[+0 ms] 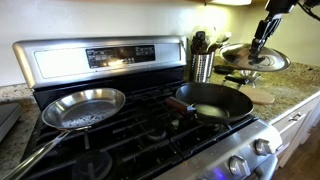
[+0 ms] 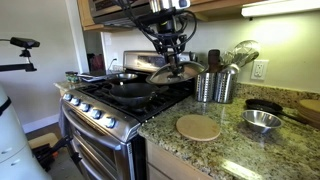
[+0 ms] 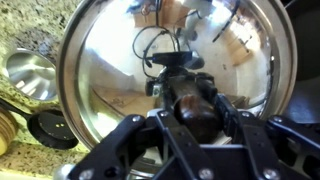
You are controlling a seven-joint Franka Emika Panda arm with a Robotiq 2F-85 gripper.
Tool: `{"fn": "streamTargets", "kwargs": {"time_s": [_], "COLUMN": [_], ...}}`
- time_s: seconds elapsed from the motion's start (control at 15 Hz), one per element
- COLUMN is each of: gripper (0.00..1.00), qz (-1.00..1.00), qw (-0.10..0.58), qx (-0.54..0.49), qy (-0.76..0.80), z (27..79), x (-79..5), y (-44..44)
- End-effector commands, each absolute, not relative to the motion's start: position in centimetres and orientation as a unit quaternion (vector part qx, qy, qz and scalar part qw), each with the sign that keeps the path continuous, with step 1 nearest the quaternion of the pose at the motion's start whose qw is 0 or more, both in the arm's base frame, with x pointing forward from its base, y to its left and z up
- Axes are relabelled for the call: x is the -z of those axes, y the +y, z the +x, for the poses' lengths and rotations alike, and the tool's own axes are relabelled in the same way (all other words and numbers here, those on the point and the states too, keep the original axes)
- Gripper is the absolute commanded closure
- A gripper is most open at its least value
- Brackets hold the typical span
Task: Uncover the pan
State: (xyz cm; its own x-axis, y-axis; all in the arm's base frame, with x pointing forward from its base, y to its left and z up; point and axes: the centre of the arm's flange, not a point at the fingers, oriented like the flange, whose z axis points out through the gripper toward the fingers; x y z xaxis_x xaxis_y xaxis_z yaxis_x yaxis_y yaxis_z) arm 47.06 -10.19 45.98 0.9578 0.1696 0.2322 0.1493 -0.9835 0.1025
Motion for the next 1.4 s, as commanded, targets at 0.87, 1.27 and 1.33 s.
{"fn": "streamTargets", "kwargs": {"time_s": [0.87,1.27,1.33], "gripper": [0.79,0.79,0.79], "qz": [0.993,0.991,0.99], "qw": [0.055,0.046,0.04], "qx": [-0.09,-0.107,-0.107], "qy": [-0.056,-0.073,-0.077], "z": [45.1,48.4,48.9], "x": [-38.5,-32.5,-31.6], "y": [-25.9,-25.1,-24.8]}}
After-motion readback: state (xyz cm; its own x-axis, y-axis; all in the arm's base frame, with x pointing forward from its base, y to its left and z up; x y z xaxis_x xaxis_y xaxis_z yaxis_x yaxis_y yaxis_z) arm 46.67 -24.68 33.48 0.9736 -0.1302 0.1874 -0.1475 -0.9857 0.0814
